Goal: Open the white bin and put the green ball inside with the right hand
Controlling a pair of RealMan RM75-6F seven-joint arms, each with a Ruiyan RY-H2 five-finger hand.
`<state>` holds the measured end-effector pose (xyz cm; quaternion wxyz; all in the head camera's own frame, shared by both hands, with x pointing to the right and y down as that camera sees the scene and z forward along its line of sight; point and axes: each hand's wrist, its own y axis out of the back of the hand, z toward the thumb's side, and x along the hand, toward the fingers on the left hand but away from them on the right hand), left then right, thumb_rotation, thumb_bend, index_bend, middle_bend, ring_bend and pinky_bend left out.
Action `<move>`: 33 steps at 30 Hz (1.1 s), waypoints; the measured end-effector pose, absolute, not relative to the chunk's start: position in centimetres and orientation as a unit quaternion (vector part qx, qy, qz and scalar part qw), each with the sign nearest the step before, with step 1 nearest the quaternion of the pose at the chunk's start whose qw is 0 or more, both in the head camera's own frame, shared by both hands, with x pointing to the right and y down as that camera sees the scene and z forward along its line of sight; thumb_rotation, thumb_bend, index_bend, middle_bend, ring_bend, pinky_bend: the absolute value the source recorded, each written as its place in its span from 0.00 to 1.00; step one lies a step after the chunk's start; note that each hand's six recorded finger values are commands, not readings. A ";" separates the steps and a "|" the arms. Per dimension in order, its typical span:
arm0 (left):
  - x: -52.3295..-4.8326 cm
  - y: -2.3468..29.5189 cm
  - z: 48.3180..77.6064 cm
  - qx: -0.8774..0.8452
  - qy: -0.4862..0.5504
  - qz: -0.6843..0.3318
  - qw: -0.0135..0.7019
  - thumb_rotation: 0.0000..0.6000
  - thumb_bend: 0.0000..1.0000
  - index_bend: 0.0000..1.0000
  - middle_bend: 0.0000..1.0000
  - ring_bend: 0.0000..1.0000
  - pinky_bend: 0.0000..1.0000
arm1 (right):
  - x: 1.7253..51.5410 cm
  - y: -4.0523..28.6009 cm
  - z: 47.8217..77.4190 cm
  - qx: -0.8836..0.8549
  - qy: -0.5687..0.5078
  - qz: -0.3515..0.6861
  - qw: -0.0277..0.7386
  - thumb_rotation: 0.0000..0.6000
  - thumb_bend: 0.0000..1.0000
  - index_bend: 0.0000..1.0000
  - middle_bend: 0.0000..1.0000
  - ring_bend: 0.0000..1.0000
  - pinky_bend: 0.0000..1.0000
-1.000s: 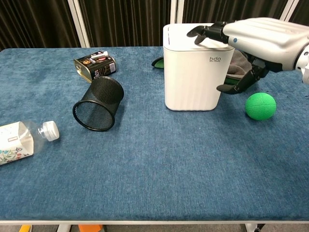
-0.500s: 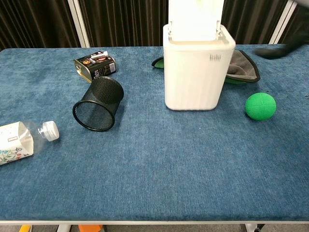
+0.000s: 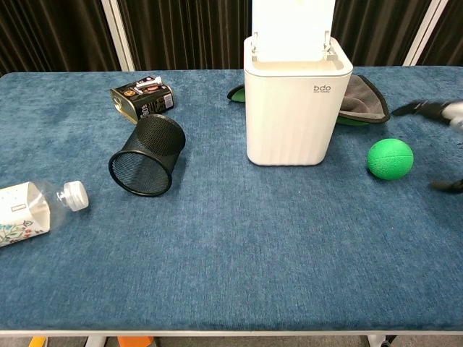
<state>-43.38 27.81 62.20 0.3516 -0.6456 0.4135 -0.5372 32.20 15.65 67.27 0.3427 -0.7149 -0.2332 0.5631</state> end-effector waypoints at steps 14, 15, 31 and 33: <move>-43.8 27.9 62.1 -0.644 0.419 -0.538 0.347 1.00 0.10 0.19 0.10 0.03 0.14 | 30.2 15.7 69.9 -0.724 -0.194 0.574 0.331 1.00 0.27 0.07 0.18 0.06 0.43; -43.8 27.9 62.1 -0.644 0.419 -0.538 0.346 1.00 0.10 0.19 0.10 0.03 0.14 | 30.3 15.8 70.0 -0.721 -0.192 0.578 0.330 1.00 0.28 0.09 0.19 0.08 0.45; -43.7 27.9 62.2 -0.645 0.418 -0.537 0.347 1.00 0.10 0.19 0.10 0.03 0.14 | 30.3 14.8 68.5 -0.703 -0.235 0.560 0.370 1.00 0.38 0.69 0.59 0.53 0.81; -43.7 27.9 62.2 -0.645 0.419 -0.537 0.347 1.00 0.10 0.19 0.10 0.03 0.14 | 30.4 14.6 67.6 -0.700 -0.247 0.552 0.379 1.00 0.38 0.70 0.60 0.53 0.81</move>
